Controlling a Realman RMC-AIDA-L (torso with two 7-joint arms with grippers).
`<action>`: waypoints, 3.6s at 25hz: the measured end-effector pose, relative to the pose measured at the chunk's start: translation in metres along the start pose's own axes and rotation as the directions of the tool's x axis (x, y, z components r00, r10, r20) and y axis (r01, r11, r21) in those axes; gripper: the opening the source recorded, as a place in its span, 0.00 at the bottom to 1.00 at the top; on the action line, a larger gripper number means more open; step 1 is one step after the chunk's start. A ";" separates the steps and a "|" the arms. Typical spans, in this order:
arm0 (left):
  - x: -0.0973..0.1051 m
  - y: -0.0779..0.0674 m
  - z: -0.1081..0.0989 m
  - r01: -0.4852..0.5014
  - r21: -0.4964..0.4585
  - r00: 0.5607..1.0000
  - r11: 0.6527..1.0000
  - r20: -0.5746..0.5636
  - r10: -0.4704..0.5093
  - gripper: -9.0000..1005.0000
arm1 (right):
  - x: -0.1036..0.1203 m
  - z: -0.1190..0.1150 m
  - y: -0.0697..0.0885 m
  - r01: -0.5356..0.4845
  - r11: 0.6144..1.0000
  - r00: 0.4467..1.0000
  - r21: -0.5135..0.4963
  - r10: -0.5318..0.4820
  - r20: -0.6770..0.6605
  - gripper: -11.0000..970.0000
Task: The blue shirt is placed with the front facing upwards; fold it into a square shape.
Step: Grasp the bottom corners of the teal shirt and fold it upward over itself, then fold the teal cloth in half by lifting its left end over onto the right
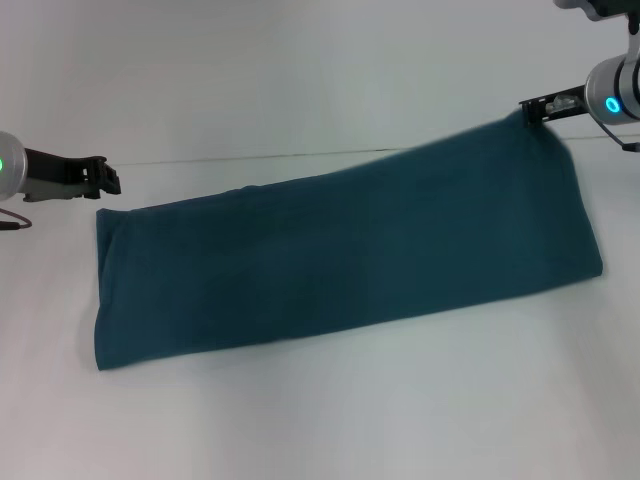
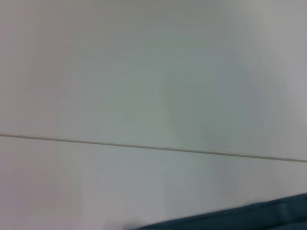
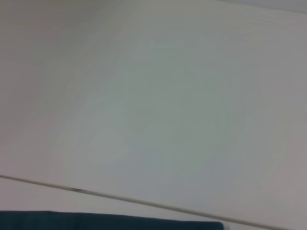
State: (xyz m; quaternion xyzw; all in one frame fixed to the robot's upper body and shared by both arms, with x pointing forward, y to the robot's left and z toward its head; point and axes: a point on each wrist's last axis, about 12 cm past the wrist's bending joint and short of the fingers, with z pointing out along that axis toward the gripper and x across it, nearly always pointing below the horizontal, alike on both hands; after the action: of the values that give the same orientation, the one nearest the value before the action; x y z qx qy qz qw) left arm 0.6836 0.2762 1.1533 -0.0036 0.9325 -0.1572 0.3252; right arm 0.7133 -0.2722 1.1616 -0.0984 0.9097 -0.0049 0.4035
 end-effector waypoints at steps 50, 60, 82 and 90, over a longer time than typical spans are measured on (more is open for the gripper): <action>0.121 0.034 -0.024 0.501 0.483 0.851 0.718 -0.128 -0.509 0.54 | 0.140 -0.086 -0.043 -0.367 0.597 0.911 -0.713 0.387 -0.145 0.91; 0.098 0.054 -0.029 0.261 0.294 0.965 0.920 -0.084 -0.247 0.60 | 0.144 -0.088 -0.049 -0.373 0.604 0.911 -0.704 0.383 -0.155 0.91; 0.090 0.035 0.004 0.394 0.200 0.917 0.897 -0.025 -0.397 0.87 | 0.146 -0.086 -0.050 -0.375 0.625 0.914 -0.685 0.373 -0.159 0.91; 0.094 0.035 0.011 0.382 0.172 0.923 0.908 -0.020 -0.384 0.87 | 0.146 -0.086 -0.051 -0.383 0.623 0.909 -0.682 0.385 -0.159 0.91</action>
State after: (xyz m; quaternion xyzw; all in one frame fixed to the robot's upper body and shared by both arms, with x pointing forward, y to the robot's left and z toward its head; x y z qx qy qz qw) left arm 0.6191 0.2957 1.0778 -0.1593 0.8941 -0.2979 0.2939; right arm 0.5637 -0.3552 1.1175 -0.0472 0.8416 0.4260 0.3287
